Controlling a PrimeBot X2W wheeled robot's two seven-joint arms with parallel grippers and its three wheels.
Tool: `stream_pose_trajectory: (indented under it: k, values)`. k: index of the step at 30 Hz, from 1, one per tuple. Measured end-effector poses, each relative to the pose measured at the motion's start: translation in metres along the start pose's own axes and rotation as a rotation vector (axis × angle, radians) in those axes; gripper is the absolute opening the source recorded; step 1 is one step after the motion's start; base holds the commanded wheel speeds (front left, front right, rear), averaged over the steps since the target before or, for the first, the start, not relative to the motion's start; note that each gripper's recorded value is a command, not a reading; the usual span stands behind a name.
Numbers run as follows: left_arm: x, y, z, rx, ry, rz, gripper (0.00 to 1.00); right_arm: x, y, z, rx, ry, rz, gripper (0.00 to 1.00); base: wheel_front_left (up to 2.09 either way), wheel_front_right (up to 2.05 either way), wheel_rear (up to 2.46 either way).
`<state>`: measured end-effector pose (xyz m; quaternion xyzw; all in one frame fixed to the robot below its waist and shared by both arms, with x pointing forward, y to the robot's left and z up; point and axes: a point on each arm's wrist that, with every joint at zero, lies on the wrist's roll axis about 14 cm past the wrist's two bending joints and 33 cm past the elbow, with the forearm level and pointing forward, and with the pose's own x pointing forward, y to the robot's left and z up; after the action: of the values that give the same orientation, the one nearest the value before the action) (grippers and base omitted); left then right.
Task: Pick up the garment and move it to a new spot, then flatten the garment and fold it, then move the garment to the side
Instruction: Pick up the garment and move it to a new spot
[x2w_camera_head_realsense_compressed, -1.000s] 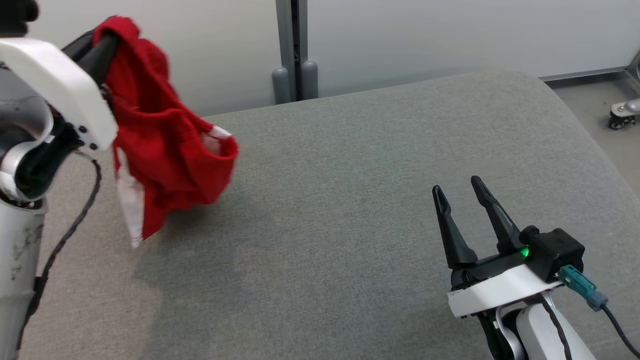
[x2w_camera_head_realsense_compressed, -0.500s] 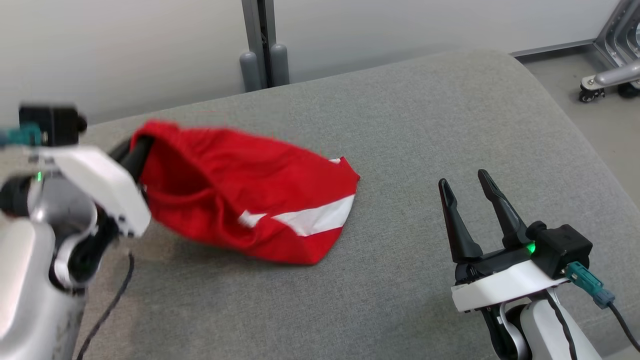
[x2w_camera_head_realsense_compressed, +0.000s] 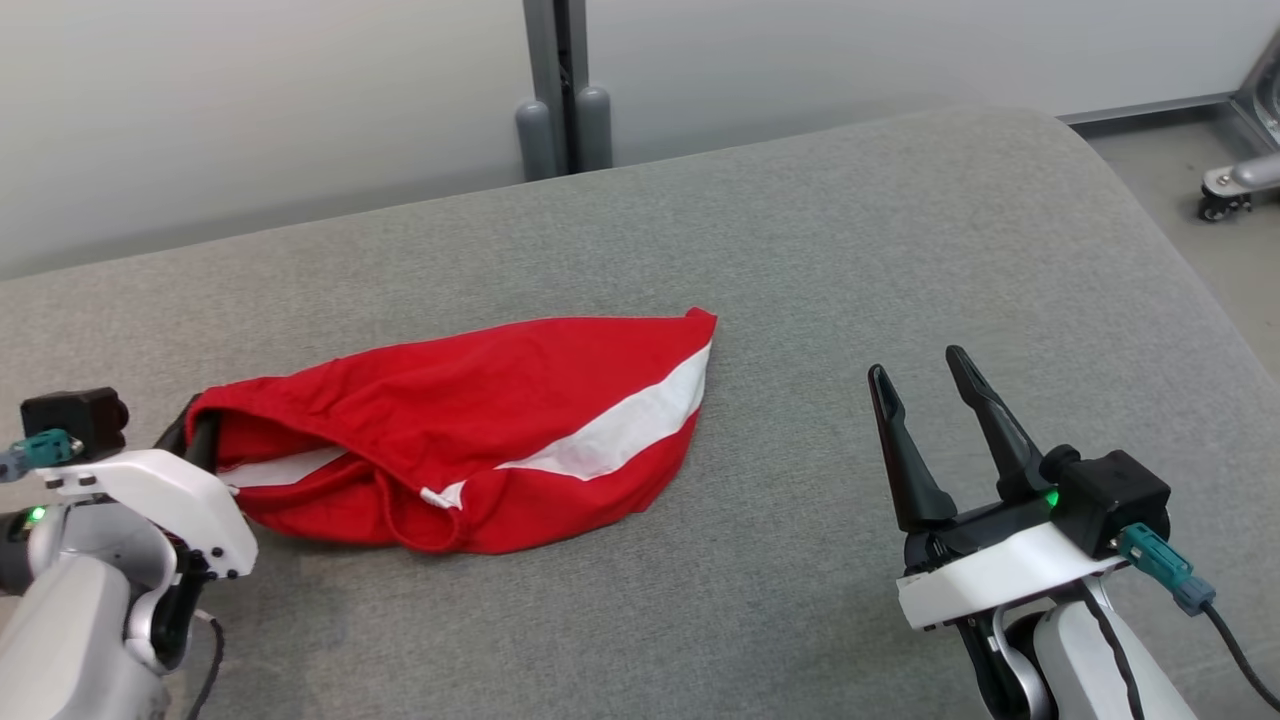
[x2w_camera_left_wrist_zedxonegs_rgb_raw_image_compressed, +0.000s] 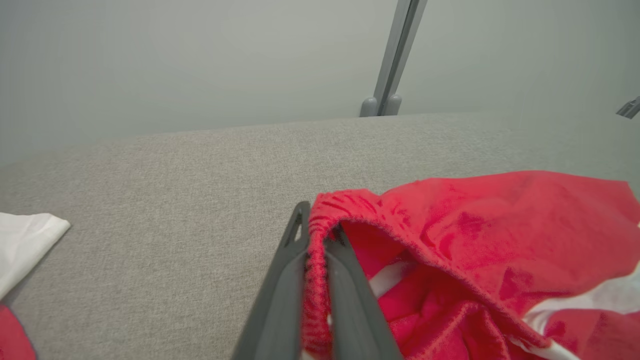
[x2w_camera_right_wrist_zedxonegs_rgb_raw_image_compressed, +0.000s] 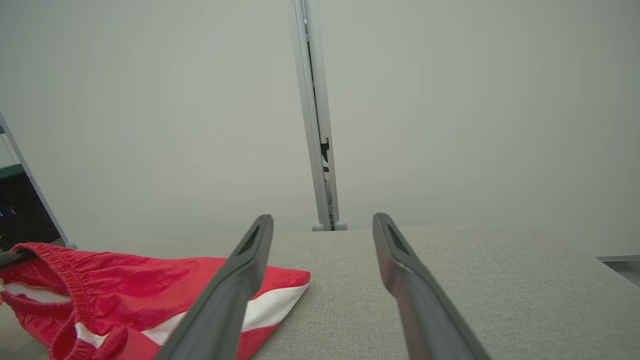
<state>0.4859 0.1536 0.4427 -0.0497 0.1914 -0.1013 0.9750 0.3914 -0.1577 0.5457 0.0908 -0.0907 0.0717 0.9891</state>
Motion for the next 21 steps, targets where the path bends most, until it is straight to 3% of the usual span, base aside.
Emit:
stream_pose_trajectory:
  k: [1,17,21]
  values:
    - [0.000,0.000,0.000,0.000,0.000,0.000,1.00,0.000,0.000,0.000,0.000,0.000,0.000,1.00,0.00,0.00,0.00]
    - [-0.022,0.004,-0.004,-0.020,-0.002,-0.022,1.00,0.003,0.022,-0.010,0.009,0.030,0.078,1.00,0.00,0.00,0.00]
    - [-0.034,0.007,0.015,-0.020,-0.086,-0.017,1.00,0.002,0.026,-0.011,0.012,0.031,0.088,1.00,0.00,0.00,0.00]
